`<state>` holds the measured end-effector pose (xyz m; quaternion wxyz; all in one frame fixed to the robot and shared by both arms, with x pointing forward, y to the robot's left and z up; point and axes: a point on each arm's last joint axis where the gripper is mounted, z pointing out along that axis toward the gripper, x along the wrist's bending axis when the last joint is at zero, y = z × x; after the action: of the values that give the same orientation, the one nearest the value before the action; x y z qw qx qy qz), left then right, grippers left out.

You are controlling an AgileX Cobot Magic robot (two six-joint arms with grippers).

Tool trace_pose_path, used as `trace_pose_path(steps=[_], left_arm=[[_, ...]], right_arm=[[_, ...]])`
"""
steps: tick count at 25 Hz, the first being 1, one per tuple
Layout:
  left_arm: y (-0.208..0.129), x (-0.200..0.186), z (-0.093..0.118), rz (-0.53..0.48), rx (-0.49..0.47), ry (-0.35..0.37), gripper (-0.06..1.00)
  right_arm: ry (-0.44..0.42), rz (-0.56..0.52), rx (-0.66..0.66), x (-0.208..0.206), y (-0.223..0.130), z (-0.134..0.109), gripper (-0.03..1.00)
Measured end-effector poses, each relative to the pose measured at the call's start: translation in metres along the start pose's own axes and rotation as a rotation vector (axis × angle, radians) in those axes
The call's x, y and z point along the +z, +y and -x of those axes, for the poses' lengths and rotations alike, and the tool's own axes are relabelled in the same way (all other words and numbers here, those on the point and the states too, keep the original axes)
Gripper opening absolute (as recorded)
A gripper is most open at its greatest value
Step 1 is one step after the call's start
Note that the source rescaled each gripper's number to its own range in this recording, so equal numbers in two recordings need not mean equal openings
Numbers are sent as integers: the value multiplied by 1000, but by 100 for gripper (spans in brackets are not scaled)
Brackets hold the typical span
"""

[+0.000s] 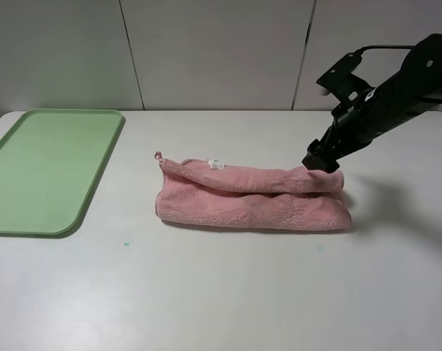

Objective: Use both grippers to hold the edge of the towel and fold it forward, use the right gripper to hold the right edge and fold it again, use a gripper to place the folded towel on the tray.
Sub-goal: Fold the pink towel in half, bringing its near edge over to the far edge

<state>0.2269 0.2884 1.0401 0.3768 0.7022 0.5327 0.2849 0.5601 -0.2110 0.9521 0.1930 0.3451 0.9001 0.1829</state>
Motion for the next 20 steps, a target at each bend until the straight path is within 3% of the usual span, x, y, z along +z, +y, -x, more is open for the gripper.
trace_pose_path(steps=[10,20], left_arm=[[0,0,0,0,0,-1,100],[0,0,0,0,0,-1,100]], right_arm=[[-9,1,-84,0,0,1,100],[-12,19,-391,1,5,-4,100]])
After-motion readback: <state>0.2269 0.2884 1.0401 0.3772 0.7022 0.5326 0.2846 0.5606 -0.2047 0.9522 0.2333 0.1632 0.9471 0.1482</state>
